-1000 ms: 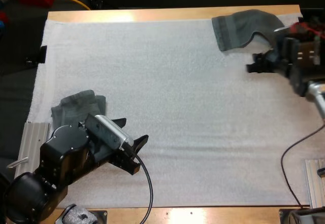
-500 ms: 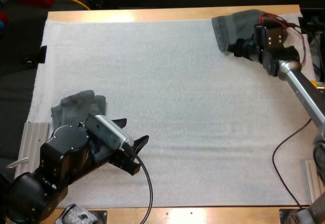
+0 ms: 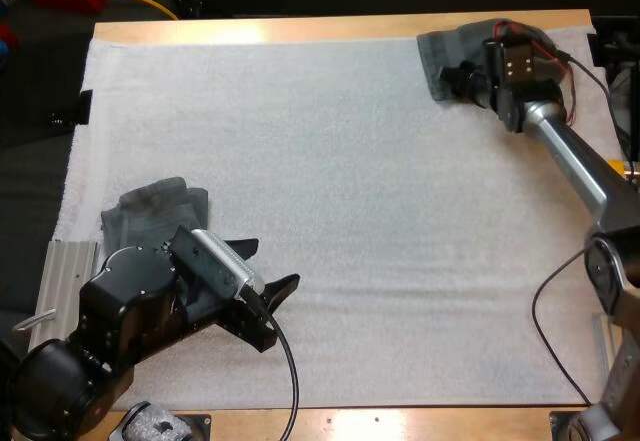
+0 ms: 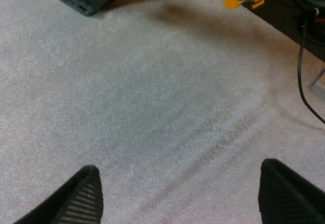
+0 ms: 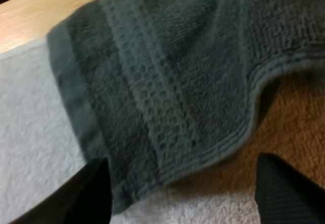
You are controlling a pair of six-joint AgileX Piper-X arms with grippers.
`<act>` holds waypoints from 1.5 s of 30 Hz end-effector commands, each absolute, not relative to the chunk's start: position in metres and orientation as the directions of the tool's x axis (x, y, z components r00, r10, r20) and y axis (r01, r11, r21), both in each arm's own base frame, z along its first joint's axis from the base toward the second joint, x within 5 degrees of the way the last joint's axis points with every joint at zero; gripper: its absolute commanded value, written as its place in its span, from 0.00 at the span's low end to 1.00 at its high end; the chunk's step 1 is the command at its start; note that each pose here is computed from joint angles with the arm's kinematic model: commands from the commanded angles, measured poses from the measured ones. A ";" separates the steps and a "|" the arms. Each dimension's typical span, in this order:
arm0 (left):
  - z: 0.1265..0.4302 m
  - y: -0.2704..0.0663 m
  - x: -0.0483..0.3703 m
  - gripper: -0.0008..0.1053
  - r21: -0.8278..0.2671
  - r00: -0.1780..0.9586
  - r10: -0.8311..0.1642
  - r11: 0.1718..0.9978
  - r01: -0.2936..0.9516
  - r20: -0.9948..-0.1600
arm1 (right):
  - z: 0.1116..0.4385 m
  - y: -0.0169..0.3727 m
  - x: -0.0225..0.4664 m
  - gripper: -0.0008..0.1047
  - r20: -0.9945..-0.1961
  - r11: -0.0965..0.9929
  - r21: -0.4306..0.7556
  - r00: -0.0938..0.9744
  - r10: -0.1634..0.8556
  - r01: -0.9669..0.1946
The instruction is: Pick towel from pile, fold and stack
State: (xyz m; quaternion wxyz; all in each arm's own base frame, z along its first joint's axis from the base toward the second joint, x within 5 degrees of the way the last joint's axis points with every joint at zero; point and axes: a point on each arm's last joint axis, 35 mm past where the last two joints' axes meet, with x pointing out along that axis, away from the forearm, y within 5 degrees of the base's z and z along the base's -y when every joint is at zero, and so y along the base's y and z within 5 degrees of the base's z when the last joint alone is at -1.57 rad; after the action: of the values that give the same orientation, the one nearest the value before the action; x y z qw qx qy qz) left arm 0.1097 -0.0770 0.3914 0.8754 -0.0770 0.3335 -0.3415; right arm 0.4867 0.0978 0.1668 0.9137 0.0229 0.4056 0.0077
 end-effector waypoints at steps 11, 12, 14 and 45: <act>0.394 -0.079 0.108 0.60 -0.408 0.493 -0.706 0.702 0.583 -0.509 | 0.148 0.071 0.511 0.57 -0.666 0.974 0.197 0.744 0.048 0.114; 0.394 -0.079 0.108 0.60 -0.408 0.493 -0.706 0.702 0.583 -0.509 | 0.144 0.070 0.513 0.57 -0.657 0.972 0.214 0.751 0.066 0.102; 0.394 -0.079 0.108 0.60 -0.408 0.493 -0.706 0.702 0.583 -0.509 | 0.140 0.071 0.516 0.57 -0.637 0.965 0.252 0.764 0.104 0.078; 0.388 -0.081 0.107 0.60 -0.443 0.416 -0.723 0.676 0.589 -0.552 | 0.211 0.112 0.486 0.02 -0.681 0.972 -0.071 0.723 0.116 -0.223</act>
State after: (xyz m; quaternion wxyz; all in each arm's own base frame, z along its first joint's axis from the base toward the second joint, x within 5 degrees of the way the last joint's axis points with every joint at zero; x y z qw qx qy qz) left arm 0.1067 -0.0805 0.3848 0.8348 -0.0890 0.3790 -0.3892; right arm 0.4895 0.1095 0.1987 0.9249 -0.0548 0.3662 0.0865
